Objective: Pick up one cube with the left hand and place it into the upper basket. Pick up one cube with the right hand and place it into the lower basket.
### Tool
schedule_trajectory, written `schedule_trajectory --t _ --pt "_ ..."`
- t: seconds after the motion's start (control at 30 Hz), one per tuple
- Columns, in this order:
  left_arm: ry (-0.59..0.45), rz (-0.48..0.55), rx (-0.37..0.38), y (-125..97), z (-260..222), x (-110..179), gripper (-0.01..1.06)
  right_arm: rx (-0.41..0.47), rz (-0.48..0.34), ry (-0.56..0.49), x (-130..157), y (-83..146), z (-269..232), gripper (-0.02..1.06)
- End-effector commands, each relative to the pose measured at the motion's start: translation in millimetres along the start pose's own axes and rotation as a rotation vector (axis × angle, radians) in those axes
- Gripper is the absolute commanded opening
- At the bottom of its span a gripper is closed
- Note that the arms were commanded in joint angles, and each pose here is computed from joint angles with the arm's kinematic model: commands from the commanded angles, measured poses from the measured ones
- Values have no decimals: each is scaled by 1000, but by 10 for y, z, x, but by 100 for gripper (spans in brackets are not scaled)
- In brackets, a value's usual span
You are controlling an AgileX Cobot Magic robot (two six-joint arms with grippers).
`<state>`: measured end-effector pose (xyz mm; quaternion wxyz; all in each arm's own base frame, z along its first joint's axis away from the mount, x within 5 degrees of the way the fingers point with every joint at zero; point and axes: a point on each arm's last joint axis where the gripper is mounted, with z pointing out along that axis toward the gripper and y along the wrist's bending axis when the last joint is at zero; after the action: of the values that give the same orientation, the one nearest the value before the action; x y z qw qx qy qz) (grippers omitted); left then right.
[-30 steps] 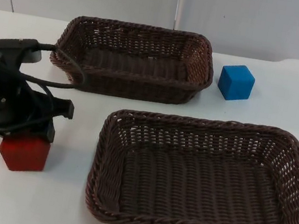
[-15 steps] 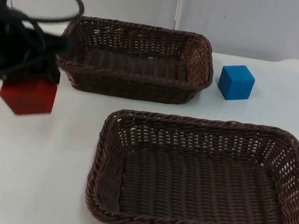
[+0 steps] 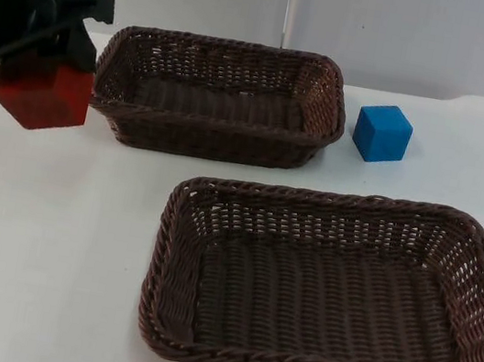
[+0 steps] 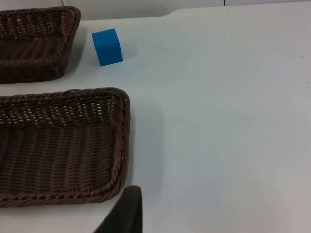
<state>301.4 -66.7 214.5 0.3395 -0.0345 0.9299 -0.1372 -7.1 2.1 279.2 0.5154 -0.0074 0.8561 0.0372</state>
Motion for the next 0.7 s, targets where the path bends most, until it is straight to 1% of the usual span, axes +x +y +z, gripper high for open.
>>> schedule_trajectory --t 0.0,0.43,0.67 --pt "-28 -4 6 -23 -33 -38 0 9 -5 -12 -7 -3 -7 105" --pt "-40 11 0 -19 -34 -49 0 9 -5 -12 -7 -3 -7 105" --pt "-97 10 -8 -11 -37 -100 0 9 -5 -12 -7 -3 -7 105"
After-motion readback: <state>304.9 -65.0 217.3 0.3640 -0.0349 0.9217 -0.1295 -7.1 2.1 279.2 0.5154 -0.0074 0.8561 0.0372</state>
